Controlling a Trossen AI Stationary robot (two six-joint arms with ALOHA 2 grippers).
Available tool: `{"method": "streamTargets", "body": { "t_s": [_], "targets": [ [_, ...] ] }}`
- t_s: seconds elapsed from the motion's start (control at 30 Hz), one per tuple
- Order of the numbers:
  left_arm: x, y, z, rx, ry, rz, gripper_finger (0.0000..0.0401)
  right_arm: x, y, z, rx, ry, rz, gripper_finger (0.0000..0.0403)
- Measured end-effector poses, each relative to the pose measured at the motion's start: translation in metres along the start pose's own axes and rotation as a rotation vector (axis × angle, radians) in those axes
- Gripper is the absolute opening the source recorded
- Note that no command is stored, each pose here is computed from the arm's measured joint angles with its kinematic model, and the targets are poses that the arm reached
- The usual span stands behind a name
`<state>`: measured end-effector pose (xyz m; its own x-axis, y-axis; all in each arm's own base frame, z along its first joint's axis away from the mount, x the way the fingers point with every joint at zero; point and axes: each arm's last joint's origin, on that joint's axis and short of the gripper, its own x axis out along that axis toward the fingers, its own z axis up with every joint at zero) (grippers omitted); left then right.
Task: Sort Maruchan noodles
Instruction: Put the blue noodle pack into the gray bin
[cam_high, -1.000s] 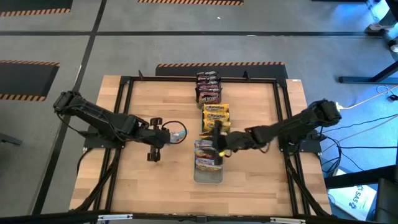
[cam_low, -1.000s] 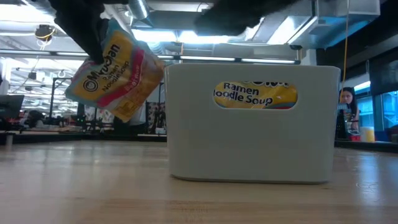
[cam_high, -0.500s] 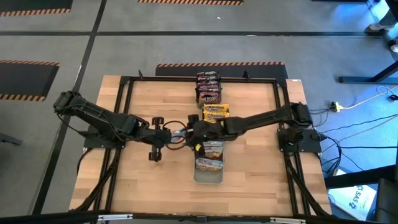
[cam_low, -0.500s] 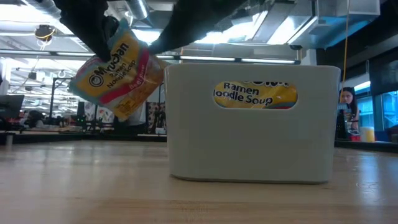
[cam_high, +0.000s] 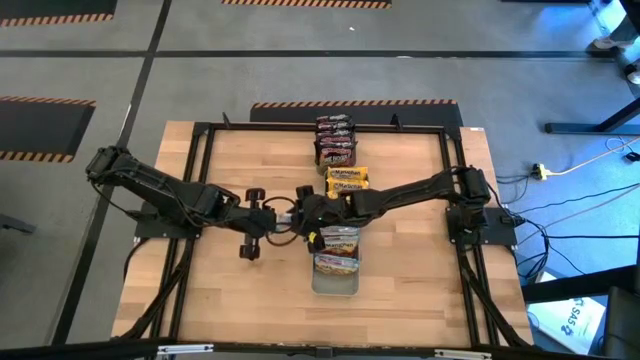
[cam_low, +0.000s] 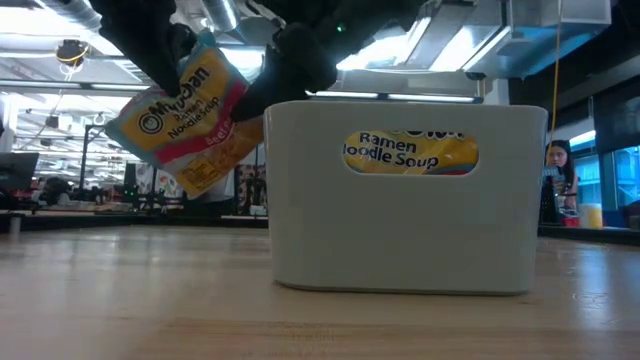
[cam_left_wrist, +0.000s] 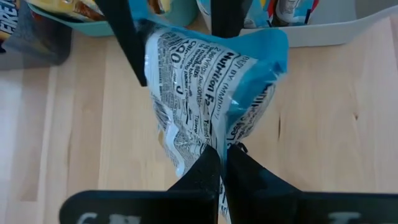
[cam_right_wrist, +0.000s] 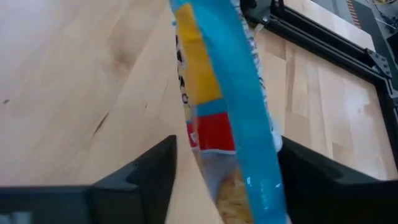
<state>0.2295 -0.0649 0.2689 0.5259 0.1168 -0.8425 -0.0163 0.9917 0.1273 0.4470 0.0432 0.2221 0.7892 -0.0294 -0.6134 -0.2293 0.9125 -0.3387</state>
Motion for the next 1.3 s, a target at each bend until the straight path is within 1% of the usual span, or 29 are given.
{"method": "streamTargets", "body": {
  "t_s": [0.07, 0.2, 0.23, 0.27, 0.37, 0.47, 0.63, 0.8, 0.93, 1.07, 1.3],
  "targets": [
    [0.0, 0.0, 0.0, -0.001, -0.005, -0.001, 0.0003, 0.0, 0.0, 0.0, 0.004, 0.001, 0.0, 0.0201],
    [0.0, 0.0, 0.001, -0.001, -0.01, 0.004, 0.0009, 0.0, 0.0, 0.0, 0.005, 0.001, 0.0, 0.0116],
    [0.0, 0.0, 0.001, -0.001, -0.012, 0.006, 0.0009, 0.0, 0.0, 0.0, 0.005, 0.001, 0.001, 0.0099],
    [0.0, 0.0, 0.001, -0.001, -0.014, 0.011, 0.001, 0.0, 0.0, 0.0, 0.006, 0.002, 0.001, 0.0094],
    [0.0, 0.001, 0.001, -0.014, -0.025, 0.063, 0.0013, 0.0, 0.0, 0.0, 0.019, 0.004, -0.007, 0.0094],
    [0.0, 0.003, 0.0, -0.019, -0.017, 0.115, 0.0035, 0.0, -0.001, -0.001, 0.045, 0.008, -0.018, 0.0094],
    [0.0, 0.003, 0.0, -0.07, -0.027, 0.118, 0.011, -0.005, -0.001, 0.0, 0.082, 0.021, -0.021, 0.0094],
    [-0.001, 0.004, -0.001, -0.164, -0.023, 0.134, 0.0192, -0.009, -0.002, 0.001, 0.126, 0.029, -0.019, 0.0094],
    [-0.001, 0.003, -0.002, -0.209, -0.016, 0.111, 0.0239, -0.01, -0.003, 0.002, 0.146, 0.022, -0.023, 0.0094],
    [0.001, -0.001, 0.0, -0.206, -0.035, 0.117, 0.0257, -0.011, -0.003, 0.003, 0.155, 0.013, -0.027, 0.0094],
    [0.007, -0.004, -0.001, -0.215, -0.077, 0.115, 0.0255, -0.015, -0.005, 0.01, 0.231, -0.036, -0.034, 0.0094]
  ]
}}
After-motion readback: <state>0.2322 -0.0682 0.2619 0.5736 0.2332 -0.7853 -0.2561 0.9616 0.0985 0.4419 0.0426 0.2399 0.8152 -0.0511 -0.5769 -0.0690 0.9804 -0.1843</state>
